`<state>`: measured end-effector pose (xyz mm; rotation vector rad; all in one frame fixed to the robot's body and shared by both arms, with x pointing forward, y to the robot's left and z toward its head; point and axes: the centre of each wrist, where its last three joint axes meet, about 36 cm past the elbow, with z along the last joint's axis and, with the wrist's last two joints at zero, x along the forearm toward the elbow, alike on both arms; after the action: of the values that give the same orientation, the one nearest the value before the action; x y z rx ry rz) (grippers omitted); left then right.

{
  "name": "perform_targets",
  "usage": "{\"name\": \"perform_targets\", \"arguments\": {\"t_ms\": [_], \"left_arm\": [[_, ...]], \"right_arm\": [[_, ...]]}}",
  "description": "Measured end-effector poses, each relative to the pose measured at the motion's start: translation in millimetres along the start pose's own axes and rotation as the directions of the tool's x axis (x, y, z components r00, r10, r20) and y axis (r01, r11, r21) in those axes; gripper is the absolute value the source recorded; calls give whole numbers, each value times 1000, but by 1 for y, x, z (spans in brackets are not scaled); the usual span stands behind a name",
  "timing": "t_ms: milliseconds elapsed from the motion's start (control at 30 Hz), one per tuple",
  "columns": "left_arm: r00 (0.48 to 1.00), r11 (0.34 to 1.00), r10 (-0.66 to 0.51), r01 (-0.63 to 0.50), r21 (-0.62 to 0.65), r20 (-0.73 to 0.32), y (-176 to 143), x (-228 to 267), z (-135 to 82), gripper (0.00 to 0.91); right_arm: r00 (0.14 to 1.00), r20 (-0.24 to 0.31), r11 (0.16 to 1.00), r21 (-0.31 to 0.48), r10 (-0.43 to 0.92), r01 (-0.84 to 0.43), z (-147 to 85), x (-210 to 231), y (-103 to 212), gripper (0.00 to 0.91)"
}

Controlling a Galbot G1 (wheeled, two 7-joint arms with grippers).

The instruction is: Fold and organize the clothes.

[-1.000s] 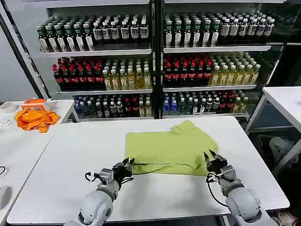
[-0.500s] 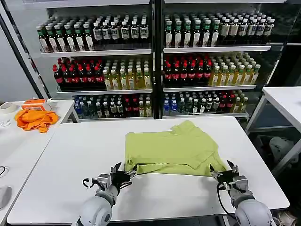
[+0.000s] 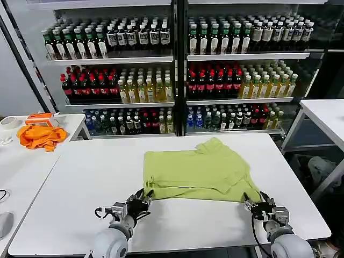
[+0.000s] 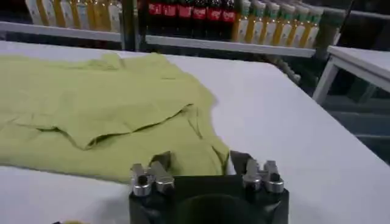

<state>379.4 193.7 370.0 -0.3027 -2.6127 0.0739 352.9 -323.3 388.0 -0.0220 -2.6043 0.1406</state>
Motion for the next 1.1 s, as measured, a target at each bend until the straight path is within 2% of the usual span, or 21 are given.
{"name": "perform_targets", "arguments": {"t_ms": [500,1100], "left_arm": [[1000,999,21,-20,25,-8,2,16,5,20],[1000,999,11,-10,44,-22,0,108,14,20]], "right_arm": [[1000,-5,1000,14,-6,6,4,21,2,0],[999,-25,992,120,-28,31,6,101,12,0]]}}
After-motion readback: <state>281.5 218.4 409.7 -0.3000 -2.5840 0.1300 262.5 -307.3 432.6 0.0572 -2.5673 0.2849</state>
